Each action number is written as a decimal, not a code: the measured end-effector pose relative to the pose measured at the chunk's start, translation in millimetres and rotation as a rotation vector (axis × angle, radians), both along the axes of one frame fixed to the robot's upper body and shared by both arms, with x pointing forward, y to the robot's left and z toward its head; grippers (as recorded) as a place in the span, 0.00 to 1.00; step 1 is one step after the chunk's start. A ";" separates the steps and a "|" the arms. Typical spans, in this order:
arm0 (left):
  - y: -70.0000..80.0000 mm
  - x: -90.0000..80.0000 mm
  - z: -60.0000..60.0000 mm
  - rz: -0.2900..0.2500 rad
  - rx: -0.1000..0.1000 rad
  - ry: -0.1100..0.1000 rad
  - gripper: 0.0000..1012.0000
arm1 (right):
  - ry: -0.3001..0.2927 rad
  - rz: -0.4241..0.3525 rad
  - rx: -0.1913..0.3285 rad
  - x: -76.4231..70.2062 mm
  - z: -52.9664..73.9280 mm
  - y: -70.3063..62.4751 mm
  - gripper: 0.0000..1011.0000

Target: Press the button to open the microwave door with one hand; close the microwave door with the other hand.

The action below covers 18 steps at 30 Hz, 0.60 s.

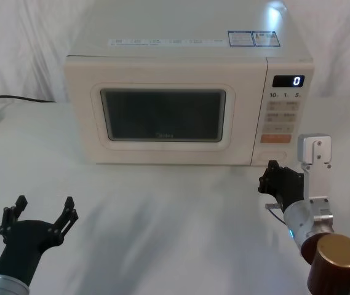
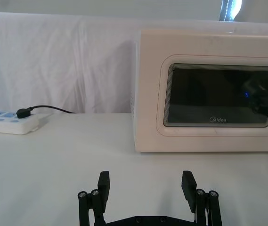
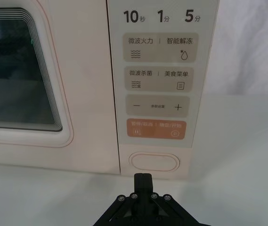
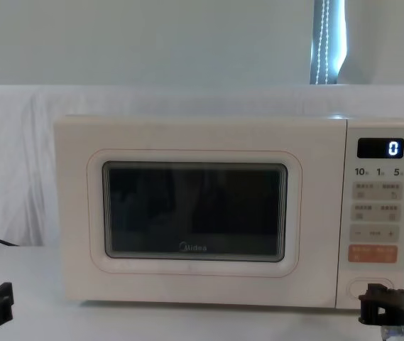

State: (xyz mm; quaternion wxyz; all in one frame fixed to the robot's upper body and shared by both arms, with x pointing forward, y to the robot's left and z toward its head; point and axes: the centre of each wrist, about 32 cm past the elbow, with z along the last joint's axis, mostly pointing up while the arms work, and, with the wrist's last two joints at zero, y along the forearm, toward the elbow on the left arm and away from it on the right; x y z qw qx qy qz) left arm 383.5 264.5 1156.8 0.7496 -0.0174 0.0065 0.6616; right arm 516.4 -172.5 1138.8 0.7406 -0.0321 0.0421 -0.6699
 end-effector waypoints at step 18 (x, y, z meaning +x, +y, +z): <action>0.0 0.0 0.0 0.000 0.000 0.000 0.99 | 0.014 -0.005 -0.010 19.9 0.3 2.7 0.00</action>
